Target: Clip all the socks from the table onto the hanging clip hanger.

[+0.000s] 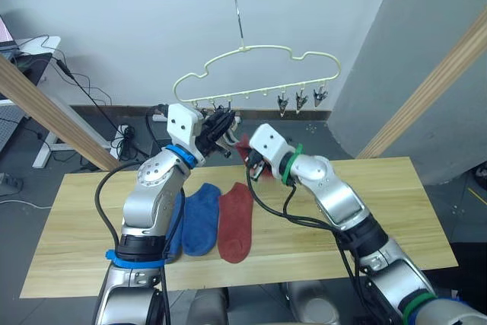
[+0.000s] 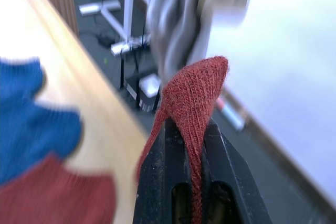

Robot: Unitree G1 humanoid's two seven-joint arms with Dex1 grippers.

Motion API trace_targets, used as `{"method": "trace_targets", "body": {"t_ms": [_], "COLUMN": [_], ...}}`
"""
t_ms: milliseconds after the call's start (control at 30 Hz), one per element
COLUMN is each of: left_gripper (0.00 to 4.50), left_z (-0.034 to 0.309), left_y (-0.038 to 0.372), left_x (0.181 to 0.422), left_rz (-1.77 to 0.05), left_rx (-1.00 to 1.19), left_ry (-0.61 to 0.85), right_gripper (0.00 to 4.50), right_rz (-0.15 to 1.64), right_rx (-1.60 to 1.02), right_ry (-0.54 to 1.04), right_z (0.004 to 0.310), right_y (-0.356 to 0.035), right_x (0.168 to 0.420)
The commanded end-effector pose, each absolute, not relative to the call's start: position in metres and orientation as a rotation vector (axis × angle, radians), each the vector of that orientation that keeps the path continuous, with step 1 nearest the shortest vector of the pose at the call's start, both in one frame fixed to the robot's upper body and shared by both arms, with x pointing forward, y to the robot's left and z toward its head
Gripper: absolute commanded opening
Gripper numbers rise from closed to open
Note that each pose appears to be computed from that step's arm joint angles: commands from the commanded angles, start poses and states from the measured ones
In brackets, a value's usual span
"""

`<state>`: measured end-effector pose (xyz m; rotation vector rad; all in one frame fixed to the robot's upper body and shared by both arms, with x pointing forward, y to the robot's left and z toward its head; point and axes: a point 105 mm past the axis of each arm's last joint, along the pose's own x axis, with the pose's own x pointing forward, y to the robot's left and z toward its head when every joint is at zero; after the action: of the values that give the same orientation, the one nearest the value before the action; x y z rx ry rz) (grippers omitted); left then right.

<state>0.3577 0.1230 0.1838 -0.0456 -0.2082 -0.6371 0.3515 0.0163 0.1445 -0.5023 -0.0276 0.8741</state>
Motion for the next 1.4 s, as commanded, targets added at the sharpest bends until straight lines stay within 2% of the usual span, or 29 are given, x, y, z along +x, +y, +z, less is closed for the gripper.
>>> {"method": "trace_targets", "body": {"t_ms": [33, 500, 1100, 1400], "left_gripper": [0.28, 0.28, 0.28, 0.28], "left_z": [0.198, 0.198, 0.192, 0.191], "left_y": [0.12, 0.12, 0.123, 0.123], "left_x": [0.352, 0.351, 0.35, 0.351], "left_rz": [-0.67, -0.686, -0.673, -0.662], "left_rx": [-0.054, -0.081, -0.077, -0.076], "left_ry": [-0.245, -0.229, -0.221, -0.223], "right_gripper": [0.0, 0.0, 0.0, 0.0], "right_rz": [0.893, 0.913, 0.839, 0.853], "right_rx": [-0.49, -0.451, -0.367, -0.333], "right_ry": [-0.102, 0.005, -0.097, -0.08], "right_z": [0.165, 0.137, 0.173, 0.173], "right_y": [0.028, 0.04, 0.043, 0.042], "right_x": [0.353, 0.35, 0.361, 0.355]}}
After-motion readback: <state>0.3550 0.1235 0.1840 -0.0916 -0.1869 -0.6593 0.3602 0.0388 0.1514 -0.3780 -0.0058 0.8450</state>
